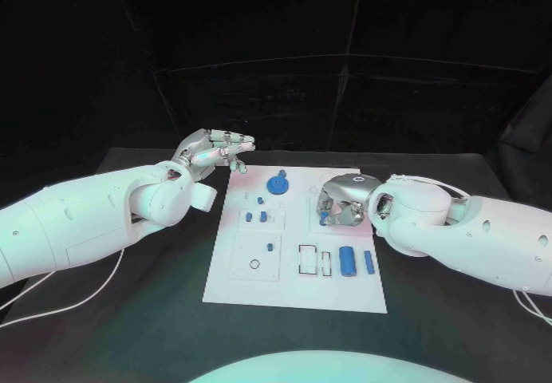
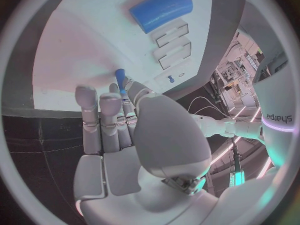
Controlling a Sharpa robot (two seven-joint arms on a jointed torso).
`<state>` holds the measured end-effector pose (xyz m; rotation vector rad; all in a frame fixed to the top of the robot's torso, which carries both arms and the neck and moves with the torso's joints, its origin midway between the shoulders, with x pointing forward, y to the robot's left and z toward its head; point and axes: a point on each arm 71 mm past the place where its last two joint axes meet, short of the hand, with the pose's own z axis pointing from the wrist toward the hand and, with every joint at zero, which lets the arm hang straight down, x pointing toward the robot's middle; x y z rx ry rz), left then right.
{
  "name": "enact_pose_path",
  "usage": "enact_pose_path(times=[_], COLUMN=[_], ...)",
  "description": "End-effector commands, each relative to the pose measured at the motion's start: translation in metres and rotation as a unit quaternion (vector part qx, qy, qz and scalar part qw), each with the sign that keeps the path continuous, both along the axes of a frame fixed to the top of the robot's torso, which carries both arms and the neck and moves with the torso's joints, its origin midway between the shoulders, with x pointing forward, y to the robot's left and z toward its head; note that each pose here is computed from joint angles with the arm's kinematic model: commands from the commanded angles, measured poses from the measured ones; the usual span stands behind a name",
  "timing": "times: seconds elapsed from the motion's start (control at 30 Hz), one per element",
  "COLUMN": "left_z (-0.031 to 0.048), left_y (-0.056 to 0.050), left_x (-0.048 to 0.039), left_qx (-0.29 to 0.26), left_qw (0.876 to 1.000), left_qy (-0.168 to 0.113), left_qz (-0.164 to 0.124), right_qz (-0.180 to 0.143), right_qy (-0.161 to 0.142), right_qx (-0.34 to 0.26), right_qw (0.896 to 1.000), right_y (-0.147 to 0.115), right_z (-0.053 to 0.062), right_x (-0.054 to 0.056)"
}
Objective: Assemble the parts on the task board
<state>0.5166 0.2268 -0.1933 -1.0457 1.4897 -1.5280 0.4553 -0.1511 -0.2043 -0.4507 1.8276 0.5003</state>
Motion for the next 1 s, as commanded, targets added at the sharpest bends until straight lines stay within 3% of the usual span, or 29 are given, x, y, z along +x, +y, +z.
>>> enact_pose_path(times=[0.03,0.5,0.87,1.0], left_z=[0.0012,0.0012,0.0010,0.0010], left_y=[-0.001,0.000,0.001,0.002], left_x=[0.0000,-0.0004,-0.0002,-0.0005], left_qx=[-0.004,-0.004,-0.003,-0.003], left_qw=[1.000,1.000,1.000,1.000], left_qy=[0.001,0.002,0.003,0.003], left_qz=[-0.006,-0.005,-0.005,-0.004], right_qz=[0.006,0.008,0.007,0.005], right_qy=[-0.018,-0.019,-0.028,-0.032], right_qx=[-0.008,0.013,0.063,0.079], right_qw=[1.000,1.000,0.998,0.996], right_y=[0.001,0.000,-0.005,-0.007], right_z=[0.002,0.005,0.016,0.025], right_x=[0.001,-0.002,-0.013,-0.016])
